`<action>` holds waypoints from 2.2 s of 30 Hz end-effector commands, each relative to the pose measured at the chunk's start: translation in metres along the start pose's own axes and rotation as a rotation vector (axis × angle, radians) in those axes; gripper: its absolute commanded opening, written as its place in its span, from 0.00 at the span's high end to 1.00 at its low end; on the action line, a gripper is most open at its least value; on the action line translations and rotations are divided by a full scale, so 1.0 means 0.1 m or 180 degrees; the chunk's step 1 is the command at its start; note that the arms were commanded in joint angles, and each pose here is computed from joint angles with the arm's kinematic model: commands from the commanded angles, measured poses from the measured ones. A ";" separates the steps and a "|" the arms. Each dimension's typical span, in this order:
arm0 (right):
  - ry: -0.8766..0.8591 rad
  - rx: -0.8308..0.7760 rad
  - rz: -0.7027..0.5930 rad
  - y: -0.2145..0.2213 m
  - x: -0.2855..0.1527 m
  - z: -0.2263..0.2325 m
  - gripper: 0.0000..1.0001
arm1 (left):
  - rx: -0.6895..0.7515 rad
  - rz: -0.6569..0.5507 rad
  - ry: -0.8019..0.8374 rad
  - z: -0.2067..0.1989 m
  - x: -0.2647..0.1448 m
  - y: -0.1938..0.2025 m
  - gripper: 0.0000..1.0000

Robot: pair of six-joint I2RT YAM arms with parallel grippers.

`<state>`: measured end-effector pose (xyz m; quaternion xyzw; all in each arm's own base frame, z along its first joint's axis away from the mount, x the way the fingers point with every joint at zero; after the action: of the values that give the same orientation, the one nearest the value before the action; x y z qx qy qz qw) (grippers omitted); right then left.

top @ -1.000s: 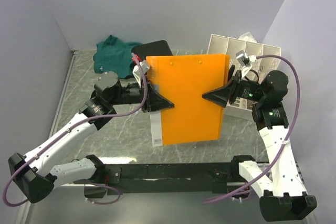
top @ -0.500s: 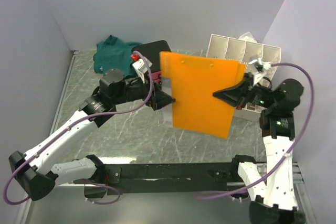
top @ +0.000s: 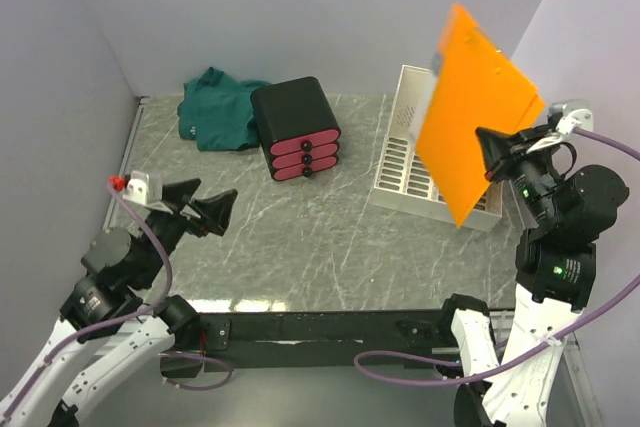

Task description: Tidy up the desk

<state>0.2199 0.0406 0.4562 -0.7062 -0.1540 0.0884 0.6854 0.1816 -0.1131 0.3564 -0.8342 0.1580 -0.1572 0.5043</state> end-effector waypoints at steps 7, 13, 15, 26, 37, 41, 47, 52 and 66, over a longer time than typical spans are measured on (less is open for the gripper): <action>0.1074 -0.0162 -0.0525 -0.13 -0.08 -0.55 1.00 | -0.0071 0.0024 -0.0483 0.46 -0.12 0.45 0.01; 0.1213 0.0038 -0.0423 0.11 0.18 -0.82 1.00 | -0.0014 0.0093 -0.0504 0.47 -0.09 0.48 0.01; 0.1210 0.0053 -0.0410 0.20 0.28 -0.86 1.00 | -0.0007 0.0111 -0.0491 0.46 -0.08 0.49 0.01; 0.1215 -0.0080 -0.0384 0.49 0.84 -1.00 1.00 | -0.0001 0.0135 -0.0514 0.47 -0.06 0.52 0.00; 0.1046 -0.0244 -0.0648 0.98 1.05 -0.83 1.00 | -0.0018 0.0153 -0.0546 0.49 -0.06 0.53 0.01; 0.0963 -0.0340 -0.0570 1.29 1.03 -0.78 1.00 | -0.0023 0.0154 -0.0563 0.50 -0.07 0.53 0.01; 0.0895 -0.0439 -0.0676 1.43 0.97 -0.71 1.00 | 0.0000 0.0196 -0.0573 0.50 -0.04 0.56 0.01; 0.0905 -0.0306 -0.0881 1.27 1.00 -0.72 1.00 | 0.0002 0.0221 -0.0574 0.50 -0.03 0.58 0.01; 0.0775 -0.0284 -0.0585 1.83 0.97 -0.65 0.93 | -0.0002 0.0222 -0.0553 0.49 -0.03 0.58 0.01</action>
<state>0.3582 0.0052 0.2639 -0.7247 -0.0901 -0.0381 0.6821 0.1926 -0.0982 0.2774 -0.8361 0.1464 -0.0611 0.5252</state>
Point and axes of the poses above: each gripper's point midway between its finger pads, its own x axis out along the fingers, its own z axis along the line the jaws close on, y = z × x, the point moved 1 cm from there along -x, back along the fingers, and after that the axes turned 7 degrees about -x, right-handed, at the moved point
